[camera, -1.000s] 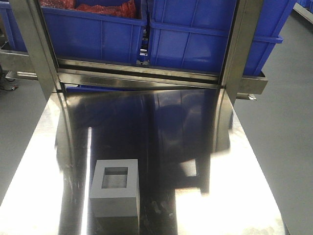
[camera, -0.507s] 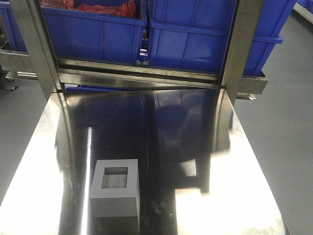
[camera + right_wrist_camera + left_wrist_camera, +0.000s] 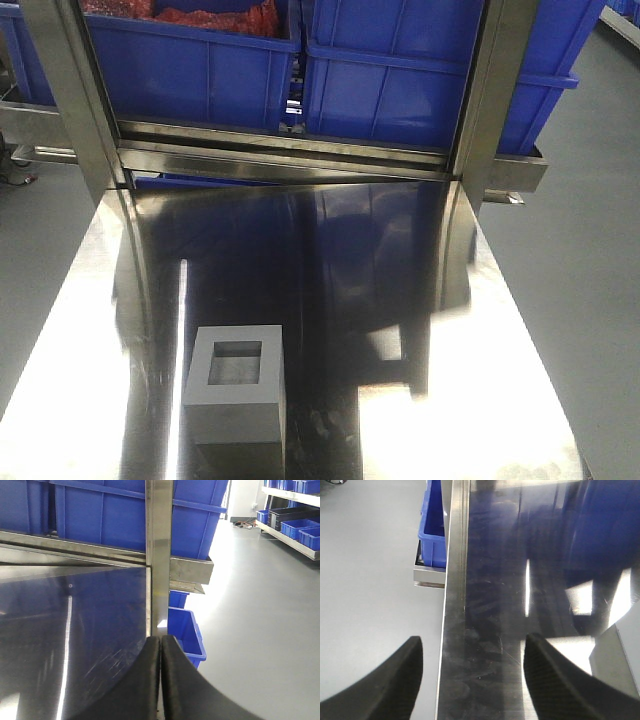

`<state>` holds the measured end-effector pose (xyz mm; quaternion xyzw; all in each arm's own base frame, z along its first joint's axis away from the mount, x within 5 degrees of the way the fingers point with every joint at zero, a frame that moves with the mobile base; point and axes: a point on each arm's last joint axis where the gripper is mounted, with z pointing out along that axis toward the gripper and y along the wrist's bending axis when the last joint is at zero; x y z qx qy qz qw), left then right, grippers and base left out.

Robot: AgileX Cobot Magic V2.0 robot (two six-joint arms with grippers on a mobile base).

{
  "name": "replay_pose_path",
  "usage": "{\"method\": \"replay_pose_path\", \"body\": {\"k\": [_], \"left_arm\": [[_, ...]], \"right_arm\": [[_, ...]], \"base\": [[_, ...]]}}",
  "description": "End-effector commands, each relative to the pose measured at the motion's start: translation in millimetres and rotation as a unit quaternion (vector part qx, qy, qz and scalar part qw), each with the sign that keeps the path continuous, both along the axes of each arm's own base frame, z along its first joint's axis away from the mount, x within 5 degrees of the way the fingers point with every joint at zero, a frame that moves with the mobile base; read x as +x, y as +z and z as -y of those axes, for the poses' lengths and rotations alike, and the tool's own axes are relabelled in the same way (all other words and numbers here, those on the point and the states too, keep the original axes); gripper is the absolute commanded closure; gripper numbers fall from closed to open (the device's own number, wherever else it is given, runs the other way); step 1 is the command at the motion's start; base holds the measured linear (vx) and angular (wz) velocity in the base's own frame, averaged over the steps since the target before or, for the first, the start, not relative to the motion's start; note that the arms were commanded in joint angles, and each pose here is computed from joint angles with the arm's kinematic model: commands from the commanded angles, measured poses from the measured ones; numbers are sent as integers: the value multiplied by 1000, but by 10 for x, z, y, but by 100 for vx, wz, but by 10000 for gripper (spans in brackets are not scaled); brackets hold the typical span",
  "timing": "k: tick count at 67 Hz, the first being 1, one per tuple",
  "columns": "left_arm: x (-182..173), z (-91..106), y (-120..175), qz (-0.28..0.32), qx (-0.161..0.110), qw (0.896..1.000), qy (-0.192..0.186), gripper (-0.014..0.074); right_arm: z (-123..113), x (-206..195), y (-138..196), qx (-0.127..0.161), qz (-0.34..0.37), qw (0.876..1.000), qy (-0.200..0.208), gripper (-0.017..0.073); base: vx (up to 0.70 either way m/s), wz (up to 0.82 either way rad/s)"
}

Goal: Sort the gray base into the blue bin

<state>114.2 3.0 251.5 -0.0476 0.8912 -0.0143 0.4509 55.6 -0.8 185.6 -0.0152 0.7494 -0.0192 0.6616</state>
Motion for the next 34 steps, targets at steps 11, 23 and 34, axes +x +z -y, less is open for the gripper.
{"method": "replay_pose_path", "body": {"k": [11,23,34], "left_arm": [[101,69,271,82,-123,989,32,162],[207,203,463,67,-188,980,-15,162],[377,401,567,28,-236,964,-118,162]], "right_arm": [[1,2,51,-8,38,999,-1,564],[1,2,51,-8,38,999,-1,564],[1,2,51,-8,38,999,-1,564]], "base": [[0,0],[0,0],[0,0]]}}
